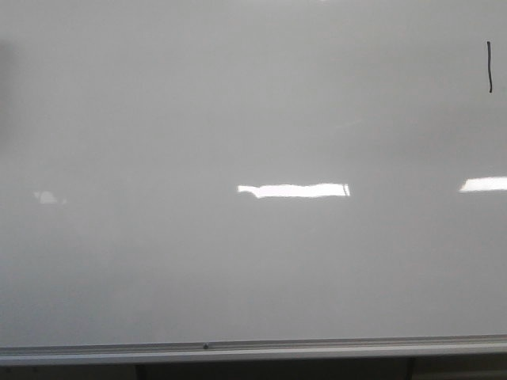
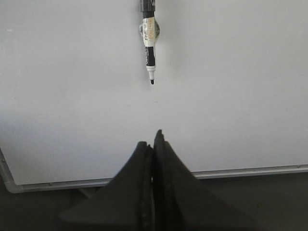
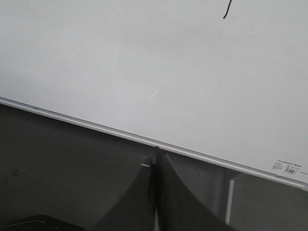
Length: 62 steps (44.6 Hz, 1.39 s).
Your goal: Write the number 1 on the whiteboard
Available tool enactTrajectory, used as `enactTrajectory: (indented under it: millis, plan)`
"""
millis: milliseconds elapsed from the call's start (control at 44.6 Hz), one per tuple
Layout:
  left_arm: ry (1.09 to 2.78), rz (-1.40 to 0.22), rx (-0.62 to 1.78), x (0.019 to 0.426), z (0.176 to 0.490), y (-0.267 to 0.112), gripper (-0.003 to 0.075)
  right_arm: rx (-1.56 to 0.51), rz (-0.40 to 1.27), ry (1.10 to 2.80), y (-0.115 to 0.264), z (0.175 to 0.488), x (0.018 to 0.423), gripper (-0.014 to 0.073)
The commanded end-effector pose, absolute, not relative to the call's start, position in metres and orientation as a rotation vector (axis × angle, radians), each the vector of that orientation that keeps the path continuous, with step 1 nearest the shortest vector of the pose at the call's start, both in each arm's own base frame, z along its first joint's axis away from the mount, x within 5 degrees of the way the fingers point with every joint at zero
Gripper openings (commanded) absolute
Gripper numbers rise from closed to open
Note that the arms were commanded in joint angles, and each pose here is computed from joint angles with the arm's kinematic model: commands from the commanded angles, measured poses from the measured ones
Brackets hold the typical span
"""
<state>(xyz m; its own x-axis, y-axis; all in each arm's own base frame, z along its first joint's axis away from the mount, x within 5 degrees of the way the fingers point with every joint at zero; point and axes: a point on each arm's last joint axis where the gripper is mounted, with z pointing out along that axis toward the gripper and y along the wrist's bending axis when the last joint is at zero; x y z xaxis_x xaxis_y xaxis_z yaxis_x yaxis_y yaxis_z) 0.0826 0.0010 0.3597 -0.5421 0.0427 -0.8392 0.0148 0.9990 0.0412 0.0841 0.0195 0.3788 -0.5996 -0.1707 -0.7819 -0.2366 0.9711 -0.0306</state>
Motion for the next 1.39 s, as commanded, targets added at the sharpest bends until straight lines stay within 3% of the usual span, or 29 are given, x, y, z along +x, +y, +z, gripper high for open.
enactTrajectory:
  millis: [0,471,673,1121,1368]
  plan:
    - [2.050,0.033,0.035,0.085,0.374,0.001,-0.0019,-0.273,0.087,2.137,0.019,0.391,0.087,-0.0069]
    - [2.044,0.033,0.035,0.084,0.373,0.001,-0.0019,-0.273,0.087,2.137,0.019,0.391,0.087,-0.0069]
    - [1.890,0.041,0.032,0.061,0.369,0.001,-0.0019,-0.273,0.086,2.138,0.019,0.391,0.086,-0.0069]
    - [1.569,-0.044,-0.040,0.052,0.253,-0.001,-0.0019,-0.273,0.086,2.138,0.019,0.391,0.086,-0.0069]
    - [1.420,-0.022,-0.053,0.052,0.223,0.001,-0.0019,-0.273,0.087,2.137,0.019,0.391,0.087,-0.0069]
